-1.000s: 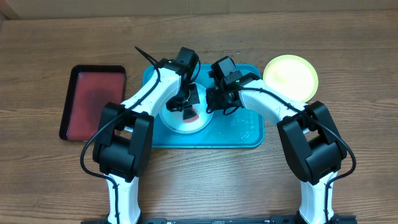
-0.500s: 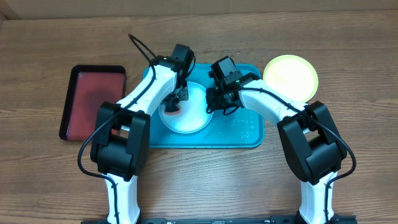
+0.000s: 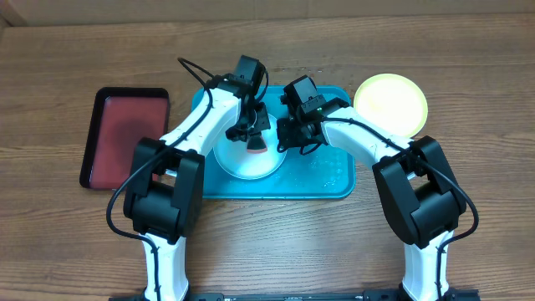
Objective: Clean dirty plates on tray and stack at the side
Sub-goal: 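Scrub the light-blue plate with the sponge in the left gripper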
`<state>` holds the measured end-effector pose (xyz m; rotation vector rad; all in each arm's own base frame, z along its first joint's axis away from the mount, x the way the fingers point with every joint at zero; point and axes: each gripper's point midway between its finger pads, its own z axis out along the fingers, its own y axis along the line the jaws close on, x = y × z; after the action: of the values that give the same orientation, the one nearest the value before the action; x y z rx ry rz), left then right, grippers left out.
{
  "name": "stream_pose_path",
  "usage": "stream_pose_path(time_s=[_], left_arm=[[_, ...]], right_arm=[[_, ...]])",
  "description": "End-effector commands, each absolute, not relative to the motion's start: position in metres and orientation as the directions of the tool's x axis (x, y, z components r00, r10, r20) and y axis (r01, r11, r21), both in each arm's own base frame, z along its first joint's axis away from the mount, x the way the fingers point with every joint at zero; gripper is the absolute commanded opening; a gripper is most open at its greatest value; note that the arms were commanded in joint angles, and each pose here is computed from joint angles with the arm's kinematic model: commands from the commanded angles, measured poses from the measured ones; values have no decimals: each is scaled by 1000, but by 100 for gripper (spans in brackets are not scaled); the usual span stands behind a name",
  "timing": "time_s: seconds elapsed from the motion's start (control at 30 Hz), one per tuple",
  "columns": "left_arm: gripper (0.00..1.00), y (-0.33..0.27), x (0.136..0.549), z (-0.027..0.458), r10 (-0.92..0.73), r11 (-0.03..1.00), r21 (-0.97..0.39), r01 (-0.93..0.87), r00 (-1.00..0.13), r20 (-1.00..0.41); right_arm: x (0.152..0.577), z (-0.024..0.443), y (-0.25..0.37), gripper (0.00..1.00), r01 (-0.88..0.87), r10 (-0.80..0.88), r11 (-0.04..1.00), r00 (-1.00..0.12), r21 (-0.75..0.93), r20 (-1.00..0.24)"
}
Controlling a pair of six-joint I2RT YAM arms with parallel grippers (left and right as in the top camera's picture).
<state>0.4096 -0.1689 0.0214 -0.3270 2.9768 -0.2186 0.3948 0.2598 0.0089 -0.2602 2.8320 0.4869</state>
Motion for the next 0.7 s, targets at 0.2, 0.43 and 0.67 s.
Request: stream_pose_path(time_s=[0.2,0.43,0.67], left_arm=[[5,-96,400,20,-191,955,190,-229,-962,-195],[4,-68,399,29,-117,931,321,-175,-974,-192],[4,-150,416,30,-152,983,-124,-134,-978,-142]], right_arm=[[389,-1,250,4,-207,-138,942,-956,263,-257],[389,-1,250,4,-207,-138,942,-956,263,-257],[389,-1,250,4,-207,-137,942,-956,264,-260]])
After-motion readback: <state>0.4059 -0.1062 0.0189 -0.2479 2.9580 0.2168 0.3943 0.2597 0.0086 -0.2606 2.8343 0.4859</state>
